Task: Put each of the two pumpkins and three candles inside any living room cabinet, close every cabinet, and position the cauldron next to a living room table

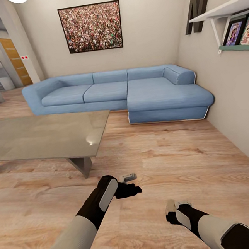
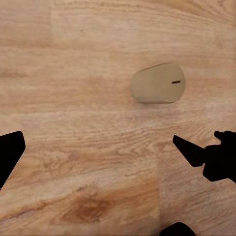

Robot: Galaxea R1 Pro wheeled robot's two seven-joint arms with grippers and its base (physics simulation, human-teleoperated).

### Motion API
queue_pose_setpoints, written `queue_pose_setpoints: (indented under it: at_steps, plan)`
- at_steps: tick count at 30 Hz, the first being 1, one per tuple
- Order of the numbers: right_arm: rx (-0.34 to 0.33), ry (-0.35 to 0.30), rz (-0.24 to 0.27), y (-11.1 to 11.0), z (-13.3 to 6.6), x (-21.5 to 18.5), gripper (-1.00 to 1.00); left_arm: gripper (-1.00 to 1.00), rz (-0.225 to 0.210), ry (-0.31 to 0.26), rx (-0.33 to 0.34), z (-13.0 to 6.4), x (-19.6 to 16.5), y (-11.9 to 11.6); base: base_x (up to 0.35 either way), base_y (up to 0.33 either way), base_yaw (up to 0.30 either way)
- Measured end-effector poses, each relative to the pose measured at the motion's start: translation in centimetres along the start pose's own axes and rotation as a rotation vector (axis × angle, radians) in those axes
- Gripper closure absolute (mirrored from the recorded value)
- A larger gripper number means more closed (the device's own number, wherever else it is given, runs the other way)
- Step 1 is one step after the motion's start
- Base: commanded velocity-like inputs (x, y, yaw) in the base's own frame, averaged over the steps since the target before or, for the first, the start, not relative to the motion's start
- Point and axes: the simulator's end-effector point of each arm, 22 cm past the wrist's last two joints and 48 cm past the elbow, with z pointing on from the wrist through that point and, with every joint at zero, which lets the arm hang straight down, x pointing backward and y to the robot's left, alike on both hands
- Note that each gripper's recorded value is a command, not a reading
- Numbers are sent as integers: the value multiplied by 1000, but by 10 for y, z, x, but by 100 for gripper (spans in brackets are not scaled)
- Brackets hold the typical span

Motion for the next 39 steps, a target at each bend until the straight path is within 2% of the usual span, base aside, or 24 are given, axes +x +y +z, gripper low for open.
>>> queue_pose_setpoints:
  at_steps: [3,6,12,22,39]
  plan:
    - [-6,5,2,1,5,3,-100,-100,-5,11,0,5,3,3,0,0,-99]
    - [-43,6,2,9,9,6,-100,-100,-10,20,0,11,6,5,0,0,-173]
    - [-57,25,0,12,18,15,-100,-100,-21,38,0,21,13,10,0,0,-49]
    - [-59,22,-4,14,18,14,-100,-100,-22,40,-2,22,14,11,15,0,-3]
    - [-58,23,-6,13,18,15,-100,-100,-23,41,-2,22,14,11,258,-59,0]
